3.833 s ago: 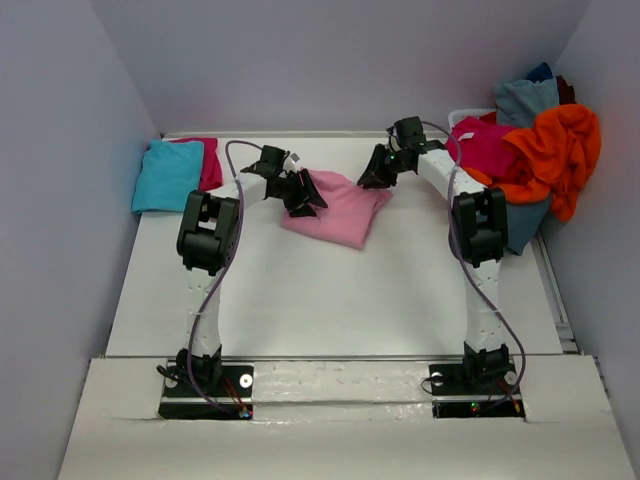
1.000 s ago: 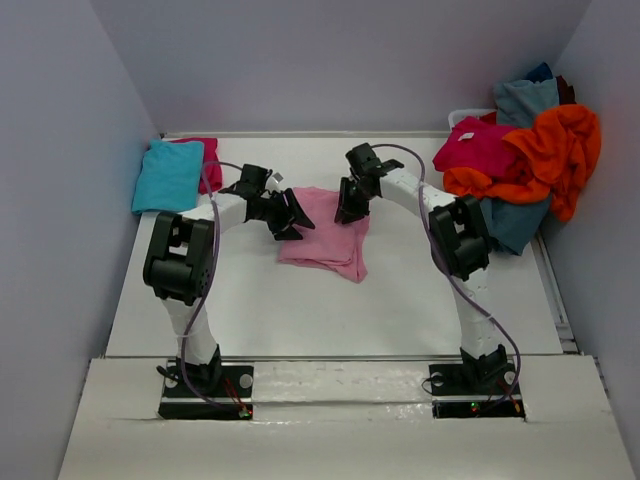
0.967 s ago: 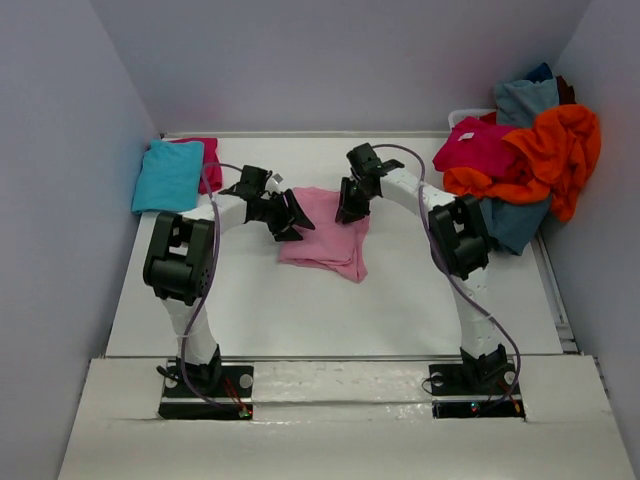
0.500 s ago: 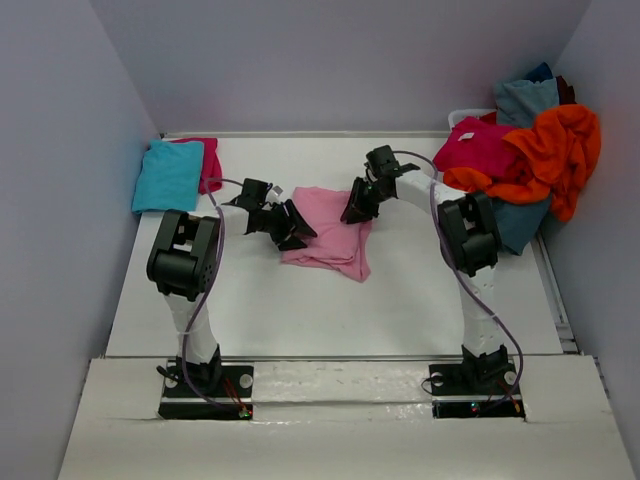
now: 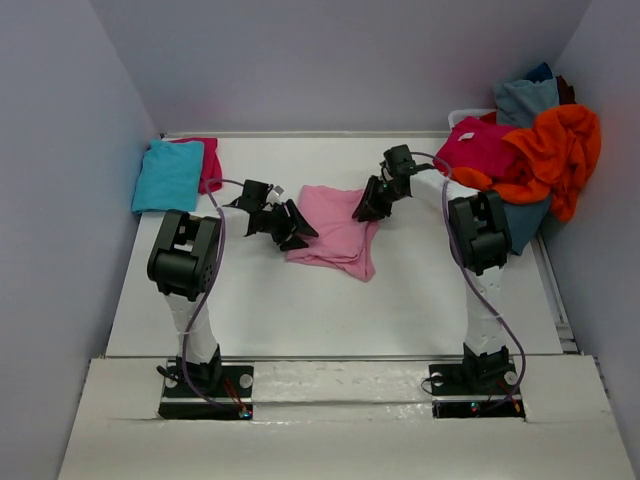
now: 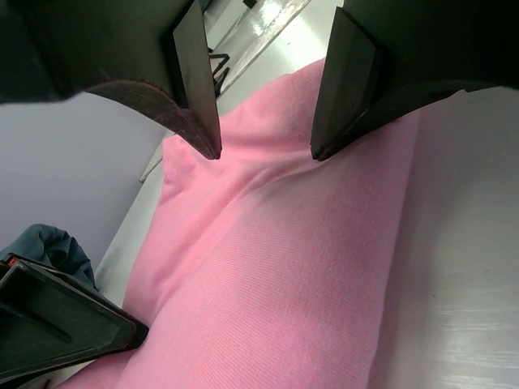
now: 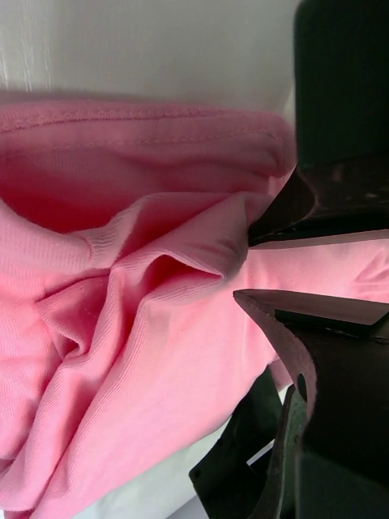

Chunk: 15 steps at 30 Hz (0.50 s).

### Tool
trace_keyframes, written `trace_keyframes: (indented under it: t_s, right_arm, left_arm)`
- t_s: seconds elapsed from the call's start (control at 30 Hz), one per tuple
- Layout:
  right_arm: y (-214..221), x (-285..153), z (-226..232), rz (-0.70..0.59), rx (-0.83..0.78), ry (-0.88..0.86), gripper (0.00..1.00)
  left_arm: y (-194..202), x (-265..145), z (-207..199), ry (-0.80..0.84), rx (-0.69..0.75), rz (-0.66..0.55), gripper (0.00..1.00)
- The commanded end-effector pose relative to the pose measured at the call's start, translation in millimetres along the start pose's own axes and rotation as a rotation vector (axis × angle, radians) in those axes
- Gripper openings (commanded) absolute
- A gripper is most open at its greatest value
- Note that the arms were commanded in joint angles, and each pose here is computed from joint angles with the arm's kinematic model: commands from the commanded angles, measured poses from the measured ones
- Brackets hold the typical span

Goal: Fold and stack the t-shirts
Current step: Smooth out the square-folded T-shirt at the center of the board.

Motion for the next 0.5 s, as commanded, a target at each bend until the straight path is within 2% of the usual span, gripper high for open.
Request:
trace_keyframes:
  t_s: [0.0,0.47]
  right_arm:
    - [-12,-17,-24,-0.03,-0.005,0.103,0.33]
    - [-22,-88,59,-0.112,-0.082,-0.076,0.34]
  left_arm:
    - [0,1,26,-0.062,-0.028,-0.007,0.62]
    - [-5,3,17,-0.05,-0.027,-0.011,0.62]
Point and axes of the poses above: each gripper's point midway between its finger pads, its own x axis out along the fingers, its own z axis along the line the jaws close on, y = z × x, the point moved 1 cm from there along -x, back along the fingers, and after that the axes turned 13 degrees about -x, right-handed, at the moved point
